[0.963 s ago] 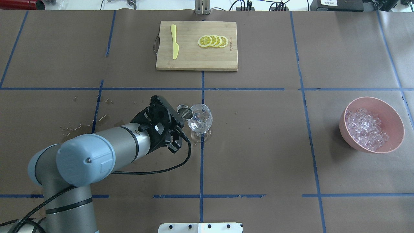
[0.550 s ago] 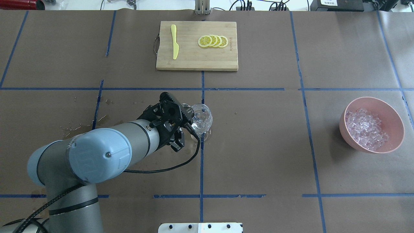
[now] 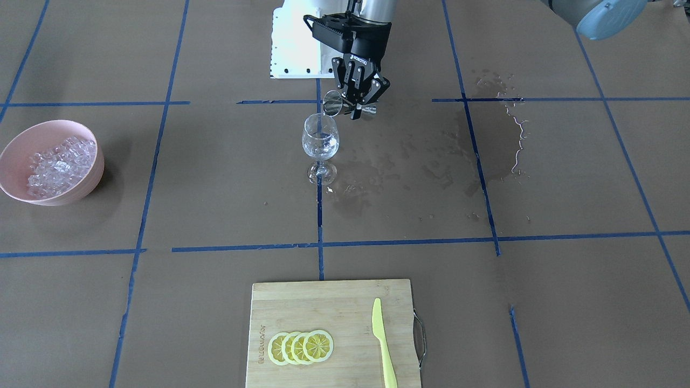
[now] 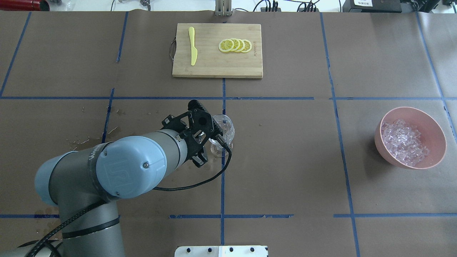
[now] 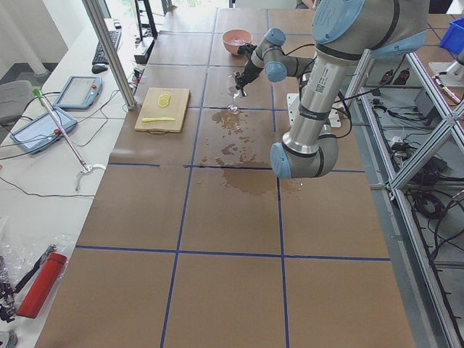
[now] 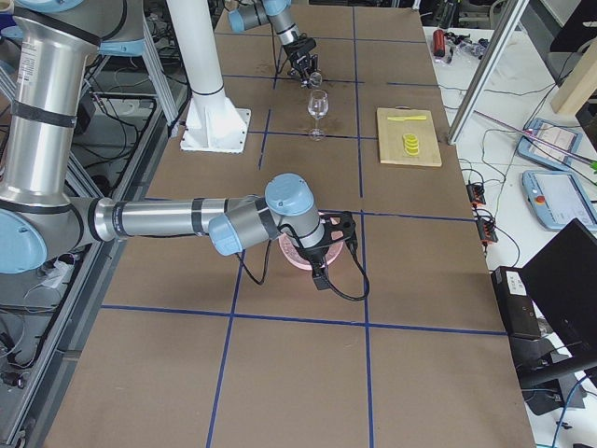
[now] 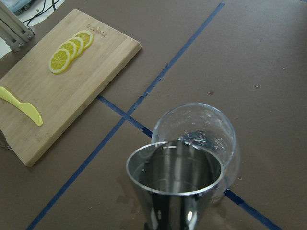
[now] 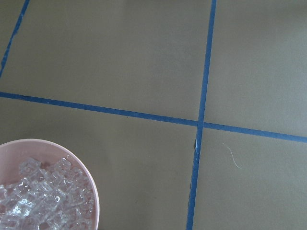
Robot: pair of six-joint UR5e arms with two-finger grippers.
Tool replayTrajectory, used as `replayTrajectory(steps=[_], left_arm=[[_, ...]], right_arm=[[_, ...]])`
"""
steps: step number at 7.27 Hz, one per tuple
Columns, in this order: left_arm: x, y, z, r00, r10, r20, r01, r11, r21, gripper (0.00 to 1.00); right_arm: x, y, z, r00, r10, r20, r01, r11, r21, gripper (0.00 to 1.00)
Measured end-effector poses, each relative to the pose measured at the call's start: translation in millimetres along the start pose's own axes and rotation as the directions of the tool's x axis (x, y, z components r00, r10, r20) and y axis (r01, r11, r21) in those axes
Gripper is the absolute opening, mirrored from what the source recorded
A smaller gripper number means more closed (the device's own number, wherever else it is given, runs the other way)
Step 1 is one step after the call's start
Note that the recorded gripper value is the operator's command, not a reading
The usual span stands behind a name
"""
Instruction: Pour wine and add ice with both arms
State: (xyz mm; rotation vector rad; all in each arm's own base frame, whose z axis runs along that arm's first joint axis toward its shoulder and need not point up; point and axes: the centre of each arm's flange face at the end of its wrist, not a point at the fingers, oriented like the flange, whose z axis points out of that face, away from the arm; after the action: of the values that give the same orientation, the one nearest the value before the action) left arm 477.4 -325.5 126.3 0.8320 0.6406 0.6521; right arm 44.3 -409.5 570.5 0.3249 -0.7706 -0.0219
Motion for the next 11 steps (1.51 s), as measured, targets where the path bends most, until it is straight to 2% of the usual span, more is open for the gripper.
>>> replayTrajectory(steps=[4,11], left_arm=[[4.4,-9.9,-2.7,0.999,0.039,0.033,-0.036,0.995,-0.092,0.00],[12.8,-31.9,-14.5,0.994,0.100,0.052,-0.088,0.975,-0.203,0.00]], right_arm=[[0.6,0.5,0.1,1.000,0.002,0.000,-0.002,1.000,-0.001,1.00],[1.1,1.1,0.7,1.000,0.004,0.000,-0.004,1.000,-0.002,1.00]])
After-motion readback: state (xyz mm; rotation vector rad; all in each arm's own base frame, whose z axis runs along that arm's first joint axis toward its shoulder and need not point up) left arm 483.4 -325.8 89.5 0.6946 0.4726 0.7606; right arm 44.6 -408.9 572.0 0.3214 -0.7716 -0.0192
